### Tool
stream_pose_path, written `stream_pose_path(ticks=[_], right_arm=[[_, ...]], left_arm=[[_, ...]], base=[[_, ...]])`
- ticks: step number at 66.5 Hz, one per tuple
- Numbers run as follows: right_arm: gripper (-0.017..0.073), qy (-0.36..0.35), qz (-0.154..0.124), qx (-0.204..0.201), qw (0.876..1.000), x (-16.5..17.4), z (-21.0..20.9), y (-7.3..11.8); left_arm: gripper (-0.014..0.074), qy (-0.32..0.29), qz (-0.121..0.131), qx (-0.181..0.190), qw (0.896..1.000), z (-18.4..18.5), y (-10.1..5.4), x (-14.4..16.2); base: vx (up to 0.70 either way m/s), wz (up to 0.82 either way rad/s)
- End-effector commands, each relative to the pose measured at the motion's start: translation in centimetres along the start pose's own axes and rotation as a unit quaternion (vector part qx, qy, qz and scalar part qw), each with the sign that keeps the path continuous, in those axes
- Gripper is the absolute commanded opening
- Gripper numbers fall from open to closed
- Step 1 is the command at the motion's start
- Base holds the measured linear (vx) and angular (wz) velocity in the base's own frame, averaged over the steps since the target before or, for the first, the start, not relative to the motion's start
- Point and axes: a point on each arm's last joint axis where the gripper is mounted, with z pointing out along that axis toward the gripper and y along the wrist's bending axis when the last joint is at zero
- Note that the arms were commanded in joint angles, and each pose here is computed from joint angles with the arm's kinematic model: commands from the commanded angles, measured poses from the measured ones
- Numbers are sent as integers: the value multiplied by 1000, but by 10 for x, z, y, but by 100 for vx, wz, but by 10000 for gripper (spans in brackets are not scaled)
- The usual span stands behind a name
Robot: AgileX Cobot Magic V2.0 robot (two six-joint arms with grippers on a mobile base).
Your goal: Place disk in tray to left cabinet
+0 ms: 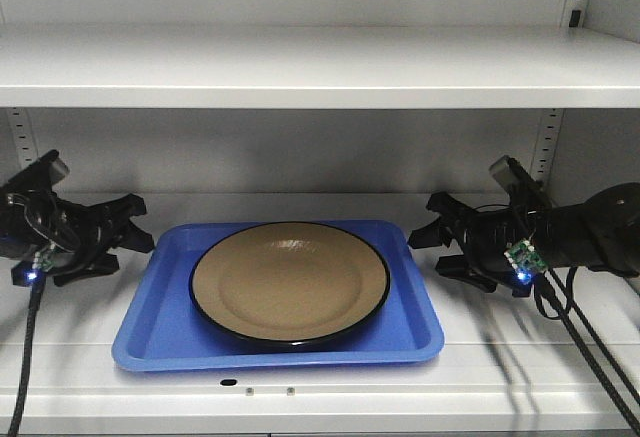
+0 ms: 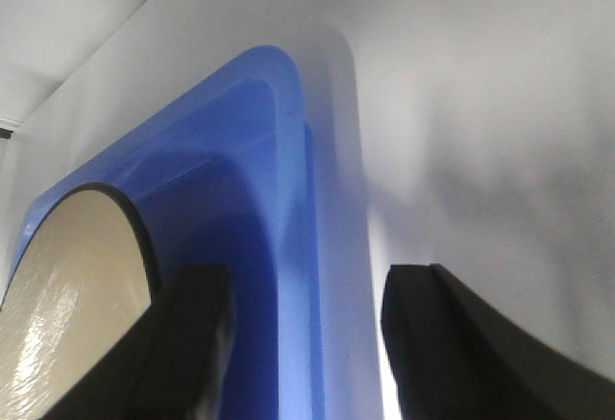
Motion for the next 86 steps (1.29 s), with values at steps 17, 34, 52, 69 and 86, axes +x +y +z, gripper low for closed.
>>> stream_pose_path(ticks=[17, 34, 52, 69, 86], right_arm=[[421, -52, -12, -31, 998, -16, -28, 27], [421, -52, -12, -31, 998, -16, -28, 27], [421, -52, -12, -31, 998, -16, -28, 27], [421, -52, -12, -31, 998, -16, -28, 27], [421, -52, -12, -31, 998, -16, -28, 27]], left_arm=[[468, -123, 8, -32, 992, -63, 1, 31], [440, -143, 56, -58, 986, -124, 5, 94], [323, -197, 128, -98, 967, -164, 27, 167], [141, -256, 134, -95, 953, -181, 52, 234], [29, -264, 192, -121, 937, -175, 76, 279]], base=[[0, 0], [0, 0], [0, 0], [0, 0], [0, 0]])
